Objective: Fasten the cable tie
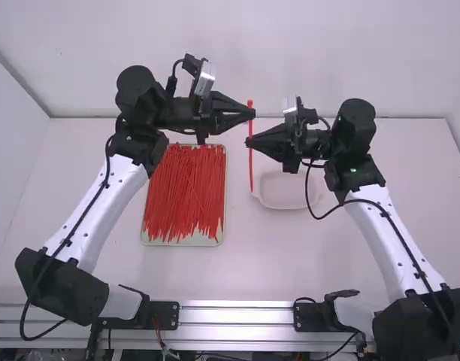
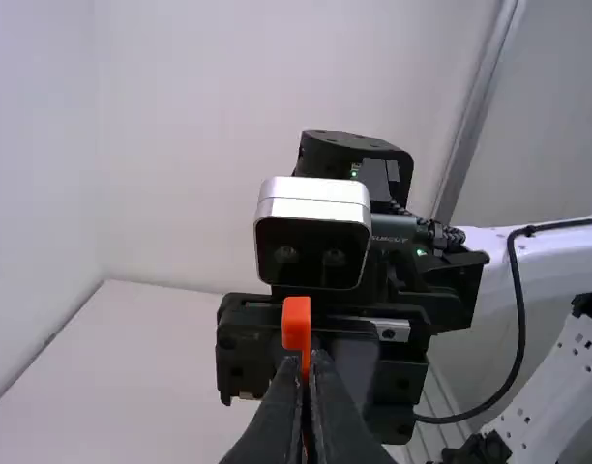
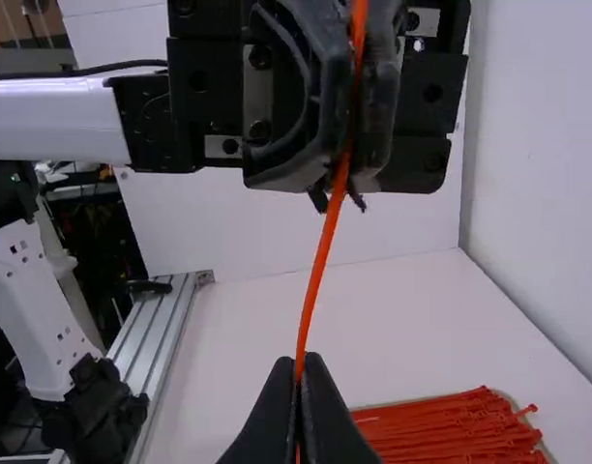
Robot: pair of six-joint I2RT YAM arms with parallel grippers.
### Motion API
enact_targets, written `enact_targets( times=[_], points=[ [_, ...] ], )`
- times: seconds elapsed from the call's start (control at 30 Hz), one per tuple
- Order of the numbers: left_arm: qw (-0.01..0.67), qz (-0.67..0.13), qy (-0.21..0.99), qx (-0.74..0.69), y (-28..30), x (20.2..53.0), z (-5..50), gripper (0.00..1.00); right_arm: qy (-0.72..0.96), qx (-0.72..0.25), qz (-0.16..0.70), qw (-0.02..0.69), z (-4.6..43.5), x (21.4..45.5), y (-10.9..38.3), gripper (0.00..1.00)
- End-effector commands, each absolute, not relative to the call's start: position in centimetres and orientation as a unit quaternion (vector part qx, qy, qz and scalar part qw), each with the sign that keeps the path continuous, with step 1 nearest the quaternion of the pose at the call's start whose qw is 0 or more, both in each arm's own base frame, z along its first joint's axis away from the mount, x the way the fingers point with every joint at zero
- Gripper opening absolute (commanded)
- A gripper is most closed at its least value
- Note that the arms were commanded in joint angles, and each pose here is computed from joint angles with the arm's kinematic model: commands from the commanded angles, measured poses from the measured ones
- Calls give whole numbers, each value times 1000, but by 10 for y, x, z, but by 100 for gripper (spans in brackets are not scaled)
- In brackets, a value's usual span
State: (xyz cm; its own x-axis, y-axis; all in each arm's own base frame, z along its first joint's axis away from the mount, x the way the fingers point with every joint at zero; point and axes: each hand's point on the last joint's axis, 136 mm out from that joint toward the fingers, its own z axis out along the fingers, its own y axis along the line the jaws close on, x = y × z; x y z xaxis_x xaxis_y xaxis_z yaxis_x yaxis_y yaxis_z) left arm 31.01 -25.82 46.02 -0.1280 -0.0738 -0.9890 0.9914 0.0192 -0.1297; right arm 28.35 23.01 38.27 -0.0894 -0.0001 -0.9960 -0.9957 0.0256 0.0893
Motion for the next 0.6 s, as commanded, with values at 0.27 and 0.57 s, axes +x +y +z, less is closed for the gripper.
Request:
enact_targets(
  times=[0.27,0.57],
  points=[
    [516,-517,573,373,-240,344,461,2,537,-463,512,485,386,290,221,98],
    [489,-511,643,294,-214,392,422,2,494,-533,482,490,357,271,229,98]
  ],
)
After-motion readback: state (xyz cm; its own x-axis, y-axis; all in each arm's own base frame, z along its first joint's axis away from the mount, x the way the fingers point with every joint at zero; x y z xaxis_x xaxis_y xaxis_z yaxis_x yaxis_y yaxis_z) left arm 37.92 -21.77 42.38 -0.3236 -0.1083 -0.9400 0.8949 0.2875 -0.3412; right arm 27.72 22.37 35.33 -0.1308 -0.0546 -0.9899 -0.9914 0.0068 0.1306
